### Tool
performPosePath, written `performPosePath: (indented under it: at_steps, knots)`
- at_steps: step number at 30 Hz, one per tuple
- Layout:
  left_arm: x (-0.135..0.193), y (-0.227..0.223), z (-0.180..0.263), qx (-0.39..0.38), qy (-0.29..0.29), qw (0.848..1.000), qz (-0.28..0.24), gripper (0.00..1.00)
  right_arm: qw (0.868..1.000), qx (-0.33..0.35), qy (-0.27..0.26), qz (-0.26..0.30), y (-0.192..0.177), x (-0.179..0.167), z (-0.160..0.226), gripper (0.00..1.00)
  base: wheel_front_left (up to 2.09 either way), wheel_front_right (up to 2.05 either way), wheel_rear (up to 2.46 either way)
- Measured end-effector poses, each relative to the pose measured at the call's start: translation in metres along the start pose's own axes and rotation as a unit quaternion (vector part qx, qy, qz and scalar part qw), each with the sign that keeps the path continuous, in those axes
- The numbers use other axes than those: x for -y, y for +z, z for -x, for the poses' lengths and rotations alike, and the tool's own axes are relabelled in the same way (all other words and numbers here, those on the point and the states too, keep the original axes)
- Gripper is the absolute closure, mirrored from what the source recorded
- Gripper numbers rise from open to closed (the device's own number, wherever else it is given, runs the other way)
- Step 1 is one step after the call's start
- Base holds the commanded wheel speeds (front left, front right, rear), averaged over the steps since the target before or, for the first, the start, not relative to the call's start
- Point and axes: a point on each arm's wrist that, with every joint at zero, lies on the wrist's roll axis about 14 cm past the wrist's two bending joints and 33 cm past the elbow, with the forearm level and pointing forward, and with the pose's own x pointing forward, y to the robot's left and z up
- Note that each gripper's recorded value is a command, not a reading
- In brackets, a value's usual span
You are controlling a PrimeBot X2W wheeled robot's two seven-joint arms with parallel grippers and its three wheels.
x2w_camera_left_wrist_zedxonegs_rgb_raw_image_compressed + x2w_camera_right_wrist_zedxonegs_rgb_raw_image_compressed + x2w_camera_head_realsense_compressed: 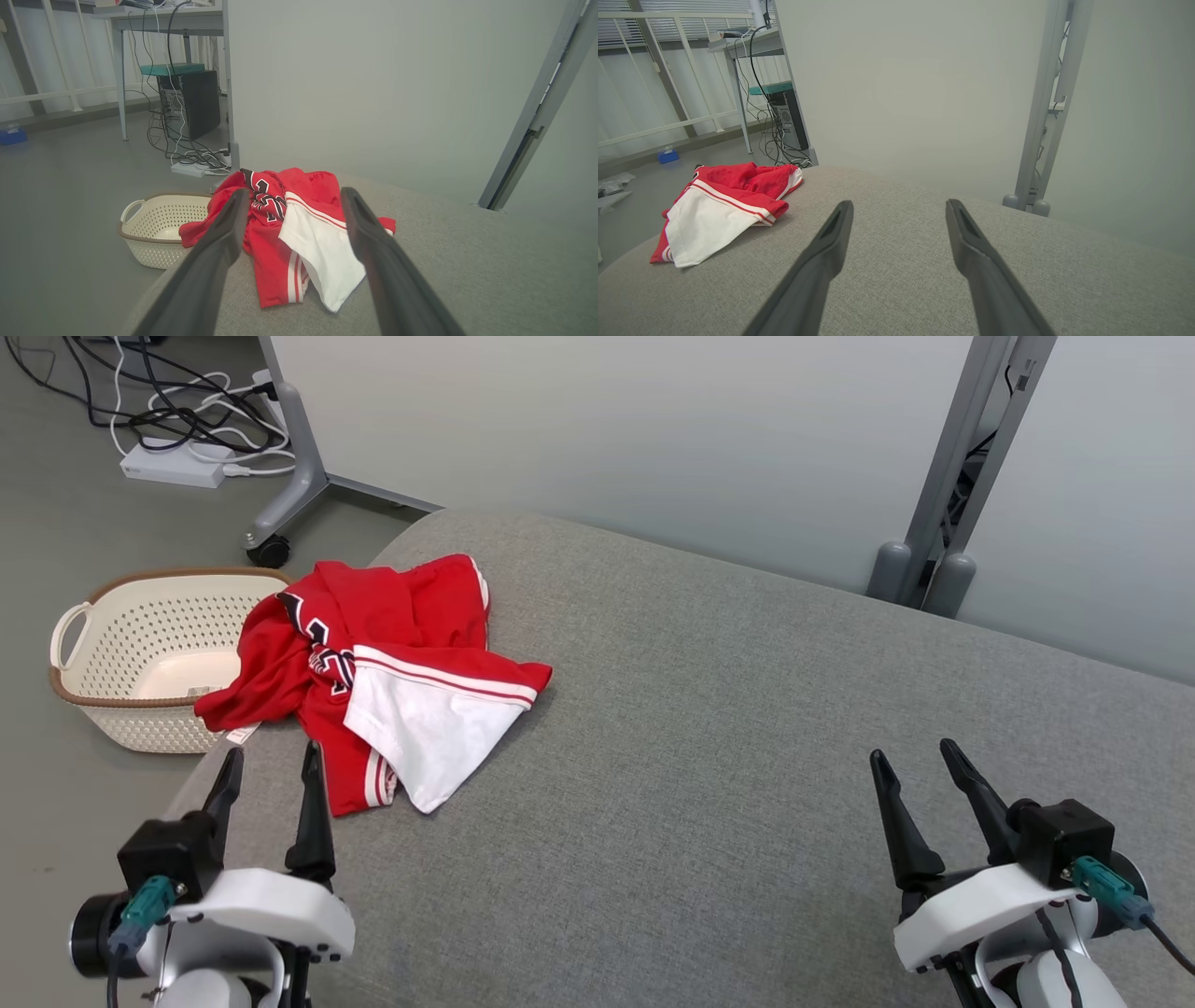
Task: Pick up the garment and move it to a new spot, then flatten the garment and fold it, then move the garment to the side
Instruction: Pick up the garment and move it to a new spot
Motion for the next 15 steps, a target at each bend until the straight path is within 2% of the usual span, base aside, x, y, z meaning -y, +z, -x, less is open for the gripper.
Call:
performPosePath:
  at_steps: [9,15]
  knots:
    - [0.028,0.026,-0.03,0.015,-0.045,0.999,0.001,0.0,1.0,0.002,-0.004,-0.003,0.001,0.004,0.0,0.0,0.0,0.0,0.0]
    - [0.066,-0.009,-0.056,-0.078,-0.108,0.991,-0.005,0.0,1.0,0.003,-0.028,-0.007,-0.001,0.022,0.006,0.0,0.0,0.0,0.0]
